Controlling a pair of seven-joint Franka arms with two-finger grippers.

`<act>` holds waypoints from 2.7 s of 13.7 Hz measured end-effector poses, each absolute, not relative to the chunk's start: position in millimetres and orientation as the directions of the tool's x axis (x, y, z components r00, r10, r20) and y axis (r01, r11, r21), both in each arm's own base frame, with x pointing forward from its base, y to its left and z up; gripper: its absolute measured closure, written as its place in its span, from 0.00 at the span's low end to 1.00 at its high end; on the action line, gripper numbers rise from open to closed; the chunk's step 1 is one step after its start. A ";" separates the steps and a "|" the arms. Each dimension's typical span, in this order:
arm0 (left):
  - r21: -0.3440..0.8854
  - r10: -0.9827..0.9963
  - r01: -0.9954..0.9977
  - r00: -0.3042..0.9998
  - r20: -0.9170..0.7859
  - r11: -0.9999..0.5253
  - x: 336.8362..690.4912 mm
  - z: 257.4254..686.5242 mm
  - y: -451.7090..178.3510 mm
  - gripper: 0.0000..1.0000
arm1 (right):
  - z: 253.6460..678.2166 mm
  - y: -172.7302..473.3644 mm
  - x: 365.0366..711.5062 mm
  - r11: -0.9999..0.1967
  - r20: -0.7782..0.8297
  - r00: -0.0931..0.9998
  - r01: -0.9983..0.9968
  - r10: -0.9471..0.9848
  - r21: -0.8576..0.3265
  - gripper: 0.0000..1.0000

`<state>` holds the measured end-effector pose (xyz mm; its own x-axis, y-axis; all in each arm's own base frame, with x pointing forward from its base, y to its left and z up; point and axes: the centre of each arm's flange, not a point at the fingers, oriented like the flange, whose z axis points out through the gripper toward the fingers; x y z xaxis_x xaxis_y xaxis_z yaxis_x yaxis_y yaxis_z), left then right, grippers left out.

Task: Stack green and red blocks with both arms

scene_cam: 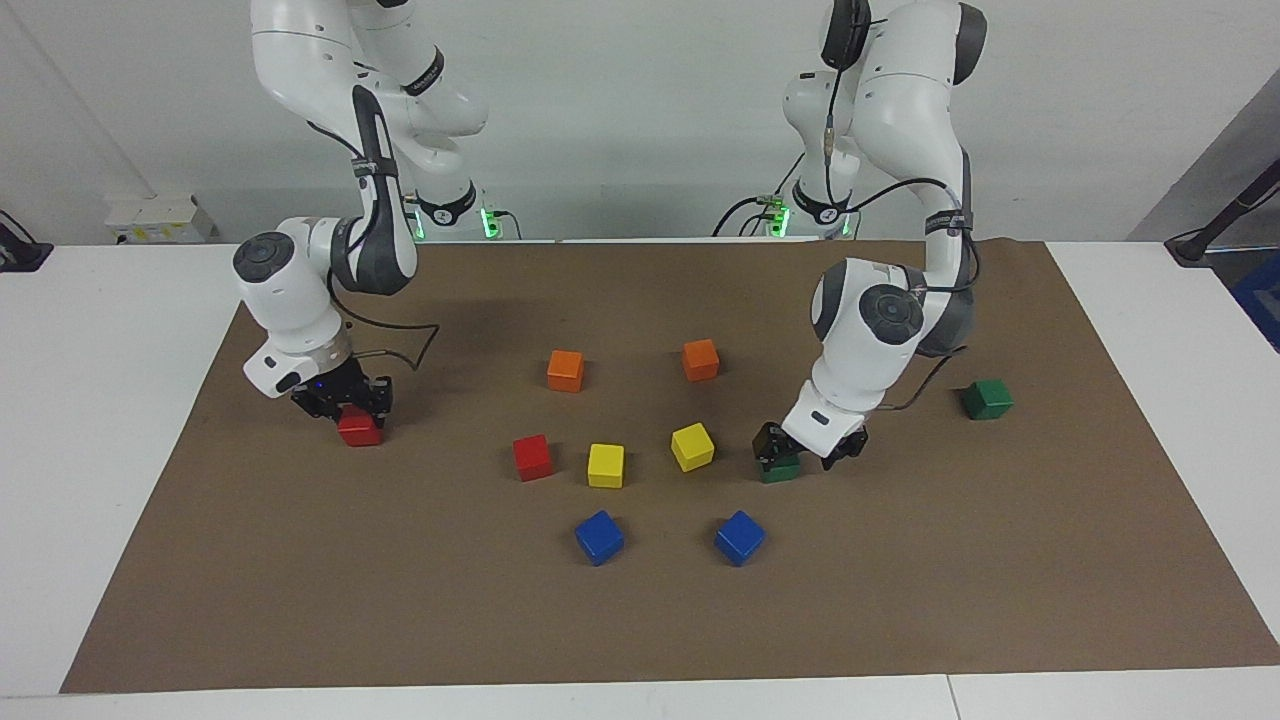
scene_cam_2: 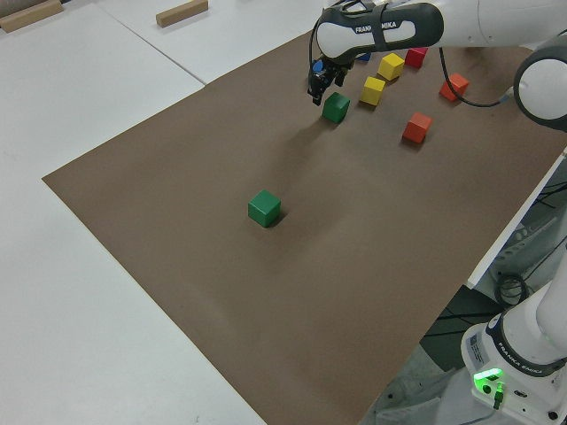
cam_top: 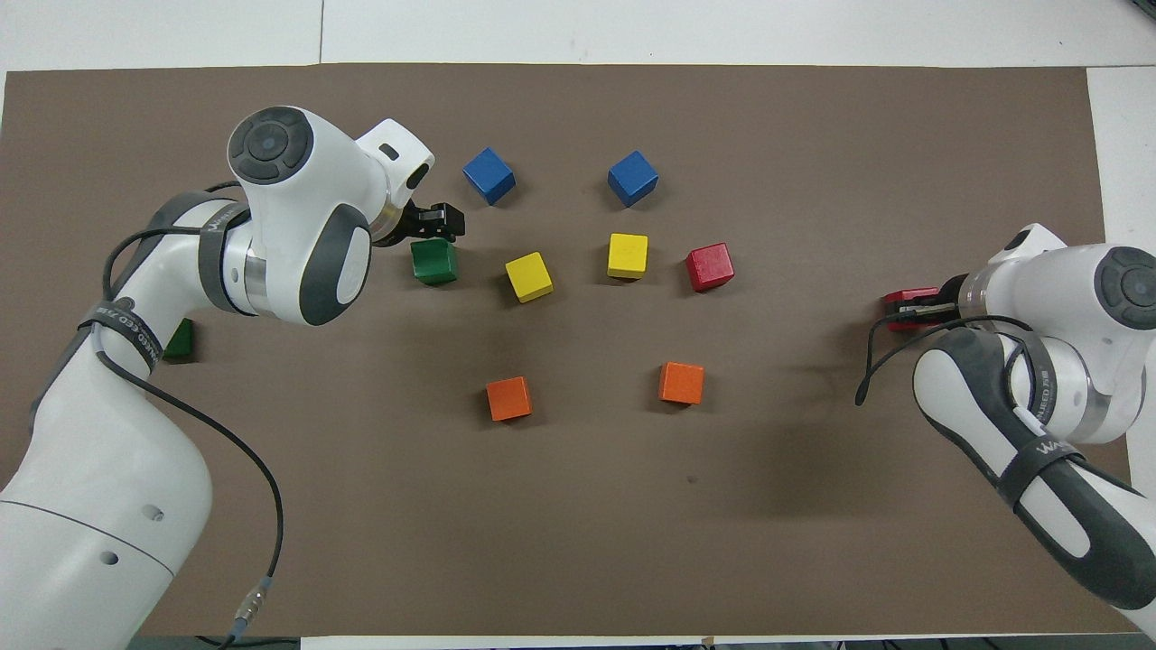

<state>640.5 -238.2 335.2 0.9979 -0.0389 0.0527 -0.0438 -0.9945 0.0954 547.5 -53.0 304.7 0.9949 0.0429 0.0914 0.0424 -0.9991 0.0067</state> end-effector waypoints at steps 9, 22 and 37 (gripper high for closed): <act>0.062 -0.084 -0.088 0.995 0.057 -0.994 630.0 305.0 -250.0 0.09 | 320.6 -51.0 554.5 -0.999 0.053 0.997 0.051 0.051 0.001 0.00; 0.027 -0.011 -0.011 1.000 0.029 -1.000 644.1 429.0 -110.6 0.45 | 444.2 193.0 597.1 -0.993 0.082 0.991 -0.105 -0.108 -0.047 0.00; 0.013 -0.055 -0.056 0.998 0.017 -0.998 567.0 363.8 118.6 0.45 | 326.7 215.0 623.9 -1.000 0.084 0.996 -0.014 -0.015 -0.010 0.00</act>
<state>567.0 118.6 363.8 0.9983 -0.0554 0.0173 -0.0556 -0.9984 0.0132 623.9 215.0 326.7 0.9964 -0.0152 0.0840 -0.0144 -0.9998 -0.0101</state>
